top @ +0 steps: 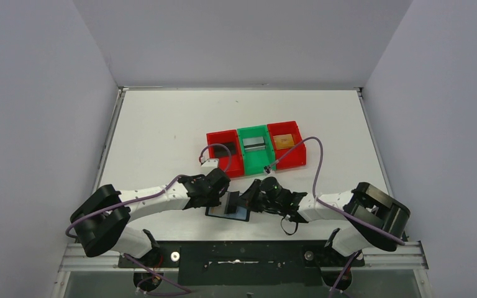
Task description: Take the credit cards out of the card holder
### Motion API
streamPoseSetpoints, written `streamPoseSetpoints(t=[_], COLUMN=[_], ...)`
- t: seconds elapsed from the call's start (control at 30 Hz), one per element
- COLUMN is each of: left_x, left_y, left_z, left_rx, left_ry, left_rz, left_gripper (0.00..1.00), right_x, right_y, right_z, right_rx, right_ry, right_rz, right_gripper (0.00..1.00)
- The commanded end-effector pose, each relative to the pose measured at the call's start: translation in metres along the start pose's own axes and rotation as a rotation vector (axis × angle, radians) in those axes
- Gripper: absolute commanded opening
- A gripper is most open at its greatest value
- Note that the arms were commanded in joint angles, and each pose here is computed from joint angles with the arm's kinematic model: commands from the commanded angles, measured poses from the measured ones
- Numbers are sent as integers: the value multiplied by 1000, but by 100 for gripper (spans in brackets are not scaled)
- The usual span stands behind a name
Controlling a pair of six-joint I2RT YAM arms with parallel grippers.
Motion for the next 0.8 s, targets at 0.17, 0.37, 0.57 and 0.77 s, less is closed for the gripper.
streamPoseSetpoints(t=[0.17,0.37,0.57,0.77], left_x=[15,16,16,16], left_y=[-6,-6,-5,-3], left_z=[-20,-21,-21,-20], left_rx=[90,93,93,84], left_ry=[-56,-56,-56,-49], left_rz=[54,50,50,44], left_gripper=[15,15,15,15], right_x=[11,13,10,8], right_y=[-5,-10,-7,-3], right_z=[6,4,5,7], right_rx=[-19,4,-11,-30], right_ry=[-5,-16,-20,-18], right_rz=[54,77,62,41], right_gripper=[17,18,7,2])
Point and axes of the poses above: each gripper's point midway between its finger pads, its own y axis back along the fingers, its own x axis along the line the jaws close on, z = x × y, the point moved 7 cm from there along y, back along the fingers, and after that the axes turned 1 degree about y, right-handed, at the moved point
